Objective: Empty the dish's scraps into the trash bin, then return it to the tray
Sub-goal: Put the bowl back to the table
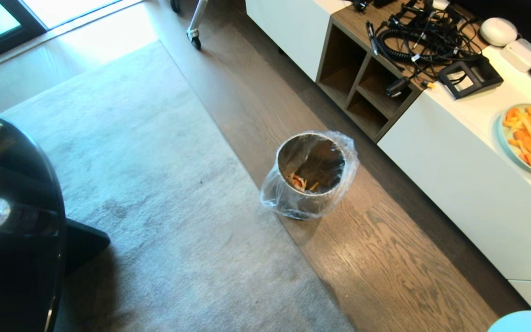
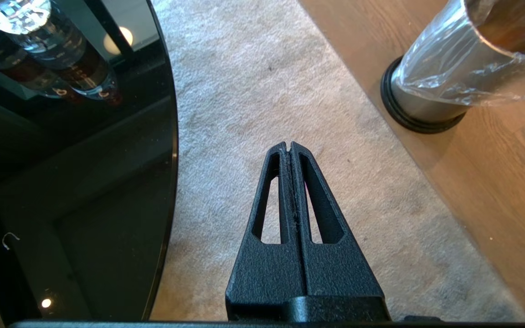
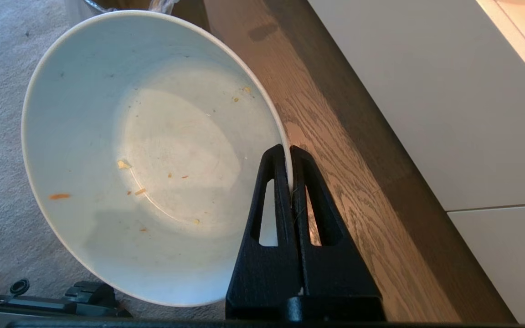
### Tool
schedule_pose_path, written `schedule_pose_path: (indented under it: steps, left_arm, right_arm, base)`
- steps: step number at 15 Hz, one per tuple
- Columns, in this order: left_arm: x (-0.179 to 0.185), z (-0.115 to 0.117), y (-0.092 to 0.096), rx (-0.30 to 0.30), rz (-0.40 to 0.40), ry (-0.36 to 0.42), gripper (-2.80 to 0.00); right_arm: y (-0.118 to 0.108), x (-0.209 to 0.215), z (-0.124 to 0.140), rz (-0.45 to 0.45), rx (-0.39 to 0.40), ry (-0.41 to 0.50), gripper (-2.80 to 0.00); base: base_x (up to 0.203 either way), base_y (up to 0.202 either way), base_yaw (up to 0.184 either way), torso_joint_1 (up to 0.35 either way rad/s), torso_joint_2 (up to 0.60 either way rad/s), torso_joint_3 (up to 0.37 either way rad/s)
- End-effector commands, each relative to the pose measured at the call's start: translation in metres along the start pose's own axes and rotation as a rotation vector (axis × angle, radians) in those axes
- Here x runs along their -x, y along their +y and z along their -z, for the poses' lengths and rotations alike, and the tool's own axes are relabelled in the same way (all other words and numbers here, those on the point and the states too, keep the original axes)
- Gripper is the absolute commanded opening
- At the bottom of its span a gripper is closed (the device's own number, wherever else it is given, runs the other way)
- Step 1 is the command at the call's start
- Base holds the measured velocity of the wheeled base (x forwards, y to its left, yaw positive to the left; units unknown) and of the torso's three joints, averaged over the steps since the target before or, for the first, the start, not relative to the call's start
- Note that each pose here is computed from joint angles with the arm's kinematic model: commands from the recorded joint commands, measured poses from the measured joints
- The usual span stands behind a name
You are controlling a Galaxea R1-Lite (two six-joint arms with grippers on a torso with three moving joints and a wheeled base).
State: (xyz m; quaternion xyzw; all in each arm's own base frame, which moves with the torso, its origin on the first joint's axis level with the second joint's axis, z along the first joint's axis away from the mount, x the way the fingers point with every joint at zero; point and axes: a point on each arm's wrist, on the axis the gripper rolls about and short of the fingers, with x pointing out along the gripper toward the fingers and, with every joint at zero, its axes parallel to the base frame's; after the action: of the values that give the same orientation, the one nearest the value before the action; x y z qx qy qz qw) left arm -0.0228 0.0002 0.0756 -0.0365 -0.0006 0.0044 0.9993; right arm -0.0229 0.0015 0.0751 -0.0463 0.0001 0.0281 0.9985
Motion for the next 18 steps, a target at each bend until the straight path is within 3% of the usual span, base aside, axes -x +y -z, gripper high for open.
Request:
schedule_pose_path:
  steps: [1,18]
  left_arm:
    - [0.0000,0.0000,0.0000,0.001,0.000,-0.001,-2.80]
    - [0.0000,0.0000,0.0000,0.002,0.000,-0.001,-2.80]
  right_arm:
    - [0.0000,-0.0002,-0.0001,0.000,0.001,0.002,-2.80]
    - [0.0000,-0.0001,-0.0001,0.000,0.001,0.001,-2.80]
  base:
    - [0.000,0.000,0.000,0.002,0.00,0.207]
    - [0.000,0.000,0.000,0.002,0.00,0.201]
